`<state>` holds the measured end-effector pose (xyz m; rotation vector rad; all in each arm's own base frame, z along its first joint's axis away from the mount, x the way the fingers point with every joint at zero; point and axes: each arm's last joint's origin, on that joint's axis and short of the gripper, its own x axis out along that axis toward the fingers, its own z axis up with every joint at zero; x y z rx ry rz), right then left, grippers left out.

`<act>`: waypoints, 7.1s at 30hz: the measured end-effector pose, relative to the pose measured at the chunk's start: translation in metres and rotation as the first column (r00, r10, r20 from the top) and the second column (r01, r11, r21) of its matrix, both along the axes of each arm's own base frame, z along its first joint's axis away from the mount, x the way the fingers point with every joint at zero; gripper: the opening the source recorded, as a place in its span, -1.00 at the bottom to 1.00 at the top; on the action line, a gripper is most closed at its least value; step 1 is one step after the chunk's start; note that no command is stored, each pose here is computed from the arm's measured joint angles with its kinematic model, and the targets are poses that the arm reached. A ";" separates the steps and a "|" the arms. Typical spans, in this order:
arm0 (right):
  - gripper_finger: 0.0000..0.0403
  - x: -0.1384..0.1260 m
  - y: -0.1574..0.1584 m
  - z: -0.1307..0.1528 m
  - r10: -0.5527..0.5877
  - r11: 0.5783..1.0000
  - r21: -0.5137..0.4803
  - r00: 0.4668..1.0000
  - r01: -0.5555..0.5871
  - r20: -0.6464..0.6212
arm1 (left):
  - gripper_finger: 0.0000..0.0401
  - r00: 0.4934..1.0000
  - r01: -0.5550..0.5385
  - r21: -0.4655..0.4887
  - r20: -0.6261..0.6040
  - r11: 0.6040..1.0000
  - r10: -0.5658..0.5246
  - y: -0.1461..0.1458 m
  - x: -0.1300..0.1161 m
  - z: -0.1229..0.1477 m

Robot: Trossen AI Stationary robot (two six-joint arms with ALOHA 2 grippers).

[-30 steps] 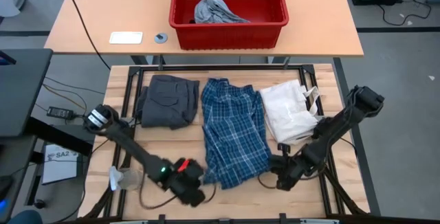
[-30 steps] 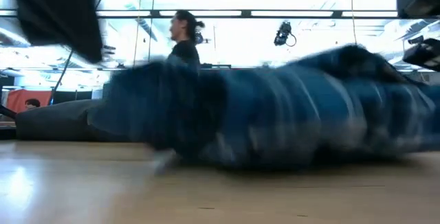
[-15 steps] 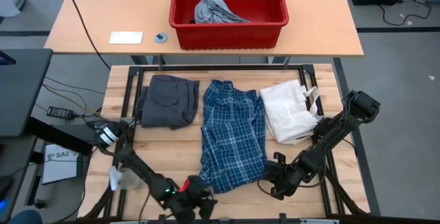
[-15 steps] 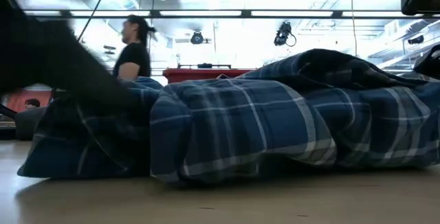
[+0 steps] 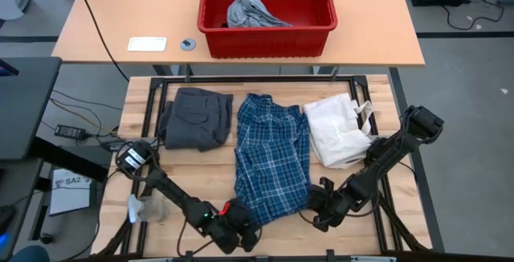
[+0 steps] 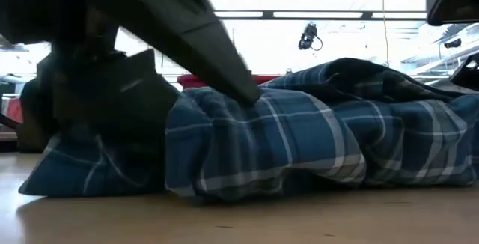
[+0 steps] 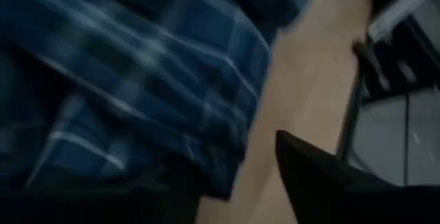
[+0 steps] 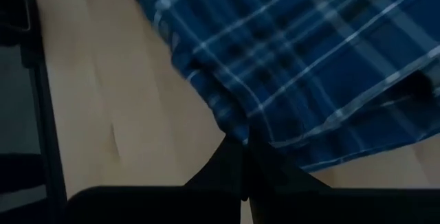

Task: Fold Laundry from Bin
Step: Fold the plaid pants

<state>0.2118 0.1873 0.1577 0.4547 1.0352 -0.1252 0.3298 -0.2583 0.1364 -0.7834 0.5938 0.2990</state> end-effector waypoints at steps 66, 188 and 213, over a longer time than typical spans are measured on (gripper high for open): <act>-0.05 0.019 0.031 -0.001 0.597 0.775 -0.401 0.775 -0.488 0.210 | -0.18 0.750 0.642 0.441 -0.190 0.627 -0.634 0.046 0.010 0.077; -0.99 0.078 -0.155 0.171 0.019 0.877 -0.478 0.998 -0.049 -0.067 | -0.18 0.876 0.448 0.405 -0.376 0.797 -0.301 0.098 -0.032 0.120; -1.00 0.056 -0.374 0.173 -0.166 0.974 -0.176 0.976 0.141 -0.138 | -0.18 0.923 0.177 0.386 -0.384 0.905 -0.017 0.195 0.001 0.119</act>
